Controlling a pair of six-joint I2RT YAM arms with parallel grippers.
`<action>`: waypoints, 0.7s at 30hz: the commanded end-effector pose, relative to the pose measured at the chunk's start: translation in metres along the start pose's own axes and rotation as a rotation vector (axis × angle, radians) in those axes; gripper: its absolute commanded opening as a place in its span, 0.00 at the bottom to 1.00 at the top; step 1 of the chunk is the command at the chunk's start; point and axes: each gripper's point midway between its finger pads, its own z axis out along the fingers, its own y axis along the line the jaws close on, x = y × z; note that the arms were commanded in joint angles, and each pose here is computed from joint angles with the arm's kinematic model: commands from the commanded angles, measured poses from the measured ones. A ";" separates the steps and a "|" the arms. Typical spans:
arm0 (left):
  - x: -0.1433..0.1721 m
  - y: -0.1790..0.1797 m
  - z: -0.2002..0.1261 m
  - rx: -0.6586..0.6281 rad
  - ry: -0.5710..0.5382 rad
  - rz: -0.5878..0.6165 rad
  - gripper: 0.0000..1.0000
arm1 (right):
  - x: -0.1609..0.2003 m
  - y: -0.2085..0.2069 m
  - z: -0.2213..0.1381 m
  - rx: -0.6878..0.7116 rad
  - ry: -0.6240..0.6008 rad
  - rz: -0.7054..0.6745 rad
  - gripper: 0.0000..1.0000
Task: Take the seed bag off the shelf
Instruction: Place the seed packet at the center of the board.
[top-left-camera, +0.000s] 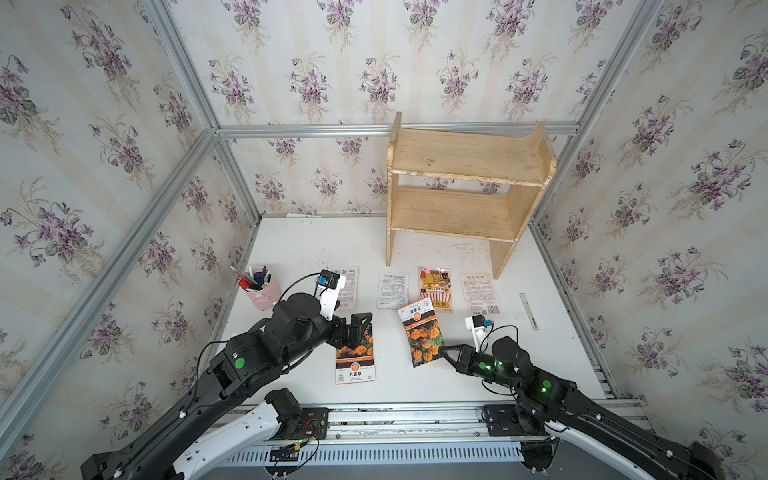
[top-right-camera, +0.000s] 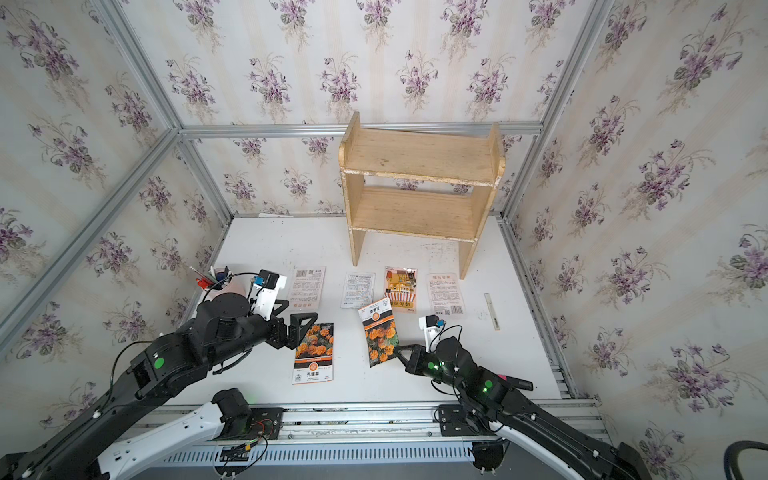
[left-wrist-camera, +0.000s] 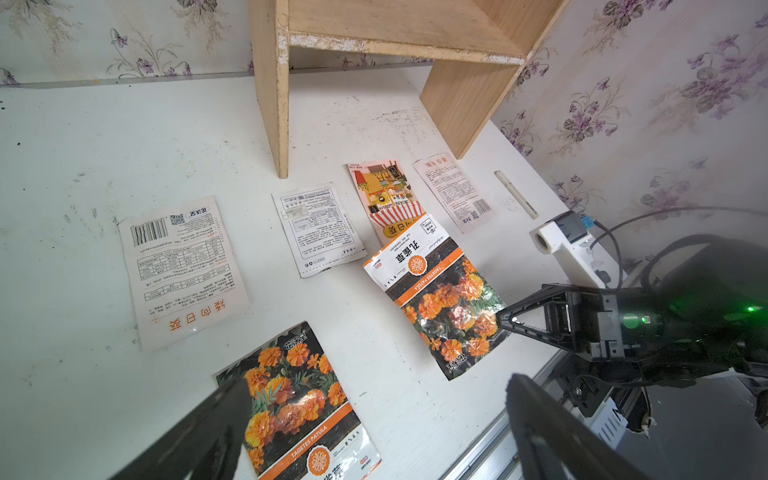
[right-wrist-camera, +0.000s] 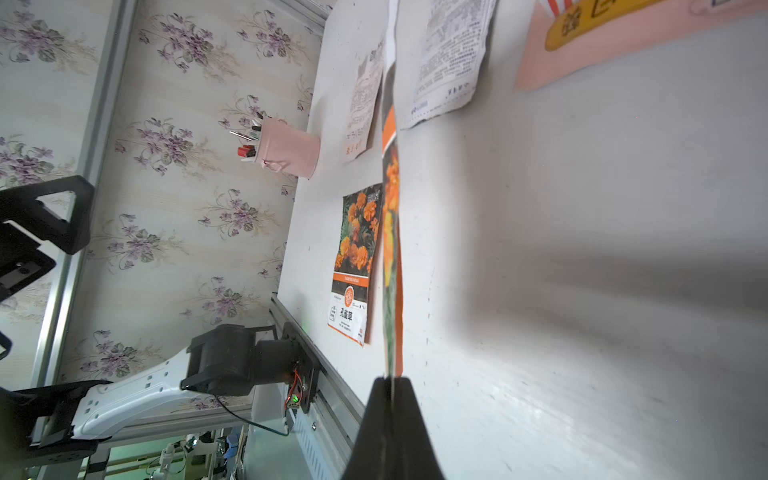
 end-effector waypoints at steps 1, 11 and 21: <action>0.002 0.003 -0.005 -0.010 0.008 0.011 1.00 | -0.007 -0.013 0.003 0.055 -0.084 0.076 0.00; 0.002 0.006 -0.010 -0.017 -0.007 0.007 1.00 | 0.016 -0.035 0.012 0.164 -0.048 0.109 0.00; 0.005 0.008 -0.008 -0.026 0.002 0.006 1.00 | 0.022 -0.052 0.013 0.248 -0.040 0.099 0.09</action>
